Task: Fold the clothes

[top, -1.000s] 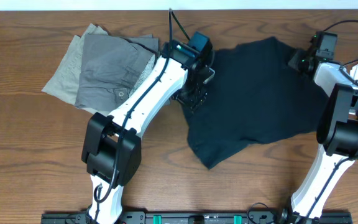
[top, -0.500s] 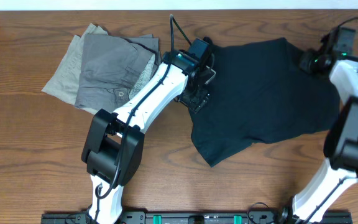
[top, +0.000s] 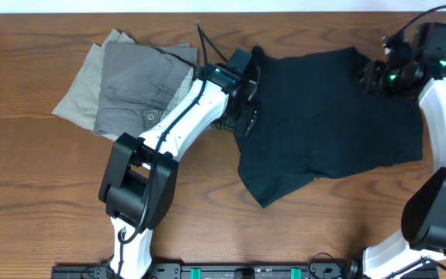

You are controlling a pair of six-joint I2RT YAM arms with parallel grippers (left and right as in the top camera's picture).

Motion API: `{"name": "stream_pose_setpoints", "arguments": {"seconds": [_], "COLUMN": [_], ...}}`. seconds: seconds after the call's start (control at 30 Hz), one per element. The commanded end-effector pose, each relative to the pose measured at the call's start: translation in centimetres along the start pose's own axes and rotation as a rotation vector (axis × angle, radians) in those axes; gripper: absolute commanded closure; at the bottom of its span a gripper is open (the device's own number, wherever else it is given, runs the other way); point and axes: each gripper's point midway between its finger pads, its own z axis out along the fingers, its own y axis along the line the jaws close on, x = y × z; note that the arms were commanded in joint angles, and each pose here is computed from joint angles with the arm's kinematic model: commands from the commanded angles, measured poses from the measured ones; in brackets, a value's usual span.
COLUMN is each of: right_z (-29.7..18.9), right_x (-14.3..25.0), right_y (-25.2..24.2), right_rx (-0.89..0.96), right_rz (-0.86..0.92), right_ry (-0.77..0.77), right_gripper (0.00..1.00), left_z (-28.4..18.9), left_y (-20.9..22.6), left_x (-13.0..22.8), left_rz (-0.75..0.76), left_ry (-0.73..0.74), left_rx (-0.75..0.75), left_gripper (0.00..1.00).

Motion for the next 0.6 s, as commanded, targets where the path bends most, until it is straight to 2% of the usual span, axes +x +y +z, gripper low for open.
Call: {"name": "stream_pose_setpoints", "arguments": {"seconds": [0.0,0.13,0.23,0.27,0.3,0.37,0.4,0.57], "right_z": [0.9,1.5,2.0,2.1,2.2,2.5,2.6,4.0], "right_x": [1.2,2.4,3.1,3.3,3.6,4.1,4.3,5.0], "right_y": [1.8,4.3,5.9,6.4,7.0,8.1,8.7,10.7], "right_rx": [-0.036,-0.062,-0.078,-0.083,-0.089,-0.095,-0.1,-0.121], "right_rz": [-0.059,-0.106,-0.143,-0.154,-0.167,-0.192,-0.206,-0.234], "right_ry": [0.05,0.086,0.105,0.11,0.116,0.125,0.131,0.134], "right_gripper": [0.6,0.6,0.61,0.6,0.6,0.59,0.59,0.61], "left_z": [1.9,4.3,5.6,6.1,6.3,6.5,6.3,4.0], "left_y": [-0.5,-0.1,0.0,0.0,0.0,-0.6,-1.1,-2.3], "left_x": [1.4,0.3,0.0,0.0,-0.2,-0.6,-0.9,-2.6], "left_rz": [-0.045,-0.039,-0.036,-0.035,-0.034,-0.029,-0.025,-0.011], "left_ry": [0.032,-0.049,-0.071,-0.075,-0.08,-0.094,-0.106,-0.166], "left_rx": [0.048,0.059,0.062,0.063,0.065,0.1,0.132,0.179], "left_gripper": [0.23,0.24,0.36,0.41,0.51,0.77,0.94,0.94]}}
